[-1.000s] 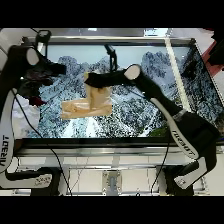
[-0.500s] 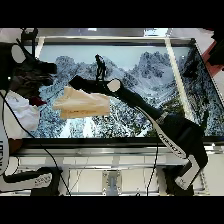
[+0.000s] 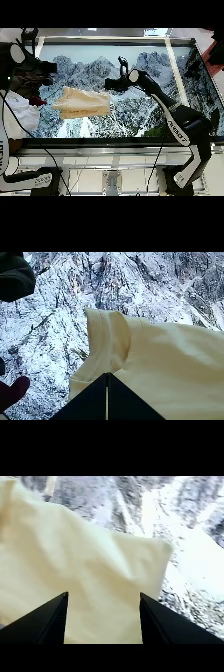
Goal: Fold the shirts.
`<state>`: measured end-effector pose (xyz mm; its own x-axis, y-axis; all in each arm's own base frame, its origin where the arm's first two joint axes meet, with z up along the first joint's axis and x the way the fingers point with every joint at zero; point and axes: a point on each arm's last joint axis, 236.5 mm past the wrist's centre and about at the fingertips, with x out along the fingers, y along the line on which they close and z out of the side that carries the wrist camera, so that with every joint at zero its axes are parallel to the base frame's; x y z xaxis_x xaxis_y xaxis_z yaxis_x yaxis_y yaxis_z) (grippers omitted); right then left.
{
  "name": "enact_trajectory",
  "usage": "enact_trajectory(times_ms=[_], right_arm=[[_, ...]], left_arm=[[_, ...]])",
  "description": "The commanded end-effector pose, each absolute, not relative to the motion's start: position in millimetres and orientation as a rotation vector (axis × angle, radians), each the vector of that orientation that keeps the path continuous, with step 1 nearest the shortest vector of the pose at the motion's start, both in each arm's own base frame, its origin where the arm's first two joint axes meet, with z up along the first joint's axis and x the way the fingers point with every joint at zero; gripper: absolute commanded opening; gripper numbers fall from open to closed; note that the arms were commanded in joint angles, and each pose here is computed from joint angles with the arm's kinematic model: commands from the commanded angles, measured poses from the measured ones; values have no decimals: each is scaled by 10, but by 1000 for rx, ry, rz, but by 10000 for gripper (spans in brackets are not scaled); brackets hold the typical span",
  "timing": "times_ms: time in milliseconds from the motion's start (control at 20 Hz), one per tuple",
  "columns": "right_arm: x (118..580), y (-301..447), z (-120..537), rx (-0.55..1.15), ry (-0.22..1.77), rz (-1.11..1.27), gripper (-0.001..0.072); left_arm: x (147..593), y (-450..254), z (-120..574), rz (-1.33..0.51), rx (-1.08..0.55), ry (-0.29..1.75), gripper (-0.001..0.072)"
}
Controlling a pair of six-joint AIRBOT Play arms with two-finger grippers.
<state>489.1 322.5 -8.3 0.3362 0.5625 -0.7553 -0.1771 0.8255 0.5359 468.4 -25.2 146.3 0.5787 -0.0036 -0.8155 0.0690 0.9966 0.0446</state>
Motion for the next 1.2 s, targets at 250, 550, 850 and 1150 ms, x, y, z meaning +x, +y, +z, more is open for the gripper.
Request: enact_trajectory(times_ms=[250,550,850,1150], right_arm=[[4826,3062,-740,598,1352,506,658],[4630,3570,-809,736,1395,657,654],[4215,3987,-946,772,1514,731,631],[4370,4066,-545,844,1395,866,31]], left_arm=[[4783,-325,1473,-63,53,920,12],[4823,-331,1457,-64,53,912,12],[4827,-333,1461,-65,53,909,12],[4826,-330,1459,-64,55,910,12]])
